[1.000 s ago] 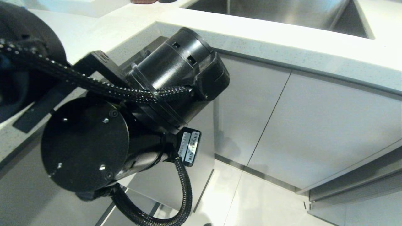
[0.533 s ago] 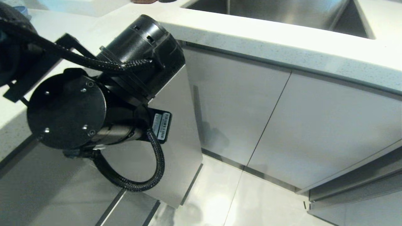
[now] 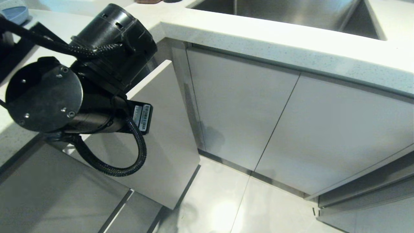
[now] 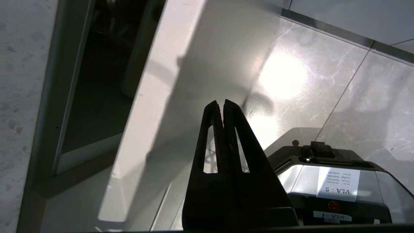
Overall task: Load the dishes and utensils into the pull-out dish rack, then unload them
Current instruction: Close the cupboard
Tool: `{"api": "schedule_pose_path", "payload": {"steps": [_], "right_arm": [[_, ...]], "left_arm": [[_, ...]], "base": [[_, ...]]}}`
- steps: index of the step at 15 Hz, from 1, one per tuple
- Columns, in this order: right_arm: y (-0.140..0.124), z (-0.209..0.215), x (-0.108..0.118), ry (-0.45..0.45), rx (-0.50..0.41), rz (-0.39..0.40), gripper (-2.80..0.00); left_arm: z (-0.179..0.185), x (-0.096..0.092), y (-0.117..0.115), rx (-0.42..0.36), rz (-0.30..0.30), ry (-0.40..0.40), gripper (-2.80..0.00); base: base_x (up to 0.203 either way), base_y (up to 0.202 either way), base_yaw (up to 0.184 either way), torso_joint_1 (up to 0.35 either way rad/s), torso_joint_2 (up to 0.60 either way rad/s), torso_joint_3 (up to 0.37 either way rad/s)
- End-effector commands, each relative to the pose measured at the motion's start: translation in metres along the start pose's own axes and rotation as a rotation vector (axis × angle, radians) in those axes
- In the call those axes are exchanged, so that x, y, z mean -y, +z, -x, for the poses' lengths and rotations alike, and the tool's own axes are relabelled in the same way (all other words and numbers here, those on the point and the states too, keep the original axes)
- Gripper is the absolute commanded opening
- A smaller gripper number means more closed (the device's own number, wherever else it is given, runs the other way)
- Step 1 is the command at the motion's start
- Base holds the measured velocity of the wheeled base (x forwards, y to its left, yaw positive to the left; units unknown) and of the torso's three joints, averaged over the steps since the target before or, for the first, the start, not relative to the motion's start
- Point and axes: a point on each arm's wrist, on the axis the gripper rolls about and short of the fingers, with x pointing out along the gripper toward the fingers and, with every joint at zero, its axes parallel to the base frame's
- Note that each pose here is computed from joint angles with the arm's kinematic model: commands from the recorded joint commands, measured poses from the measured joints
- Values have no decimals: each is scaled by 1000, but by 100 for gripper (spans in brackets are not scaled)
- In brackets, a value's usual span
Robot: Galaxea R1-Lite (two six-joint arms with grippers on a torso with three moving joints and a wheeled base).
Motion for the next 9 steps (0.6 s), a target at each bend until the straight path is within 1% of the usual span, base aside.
{"api": "schedule_pose_path", "payload": {"steps": [1, 9], "right_arm": [[0, 0, 0, 1, -2, -1, -280], [0, 0, 0, 0, 0, 1, -280]], "left_arm": [[1, -2, 0, 2, 4, 5, -280], [0, -2, -2, -4, -8, 10, -280]], "base": [[0, 0, 0, 0, 0, 0], [0, 0, 0, 0, 0, 0]]}}
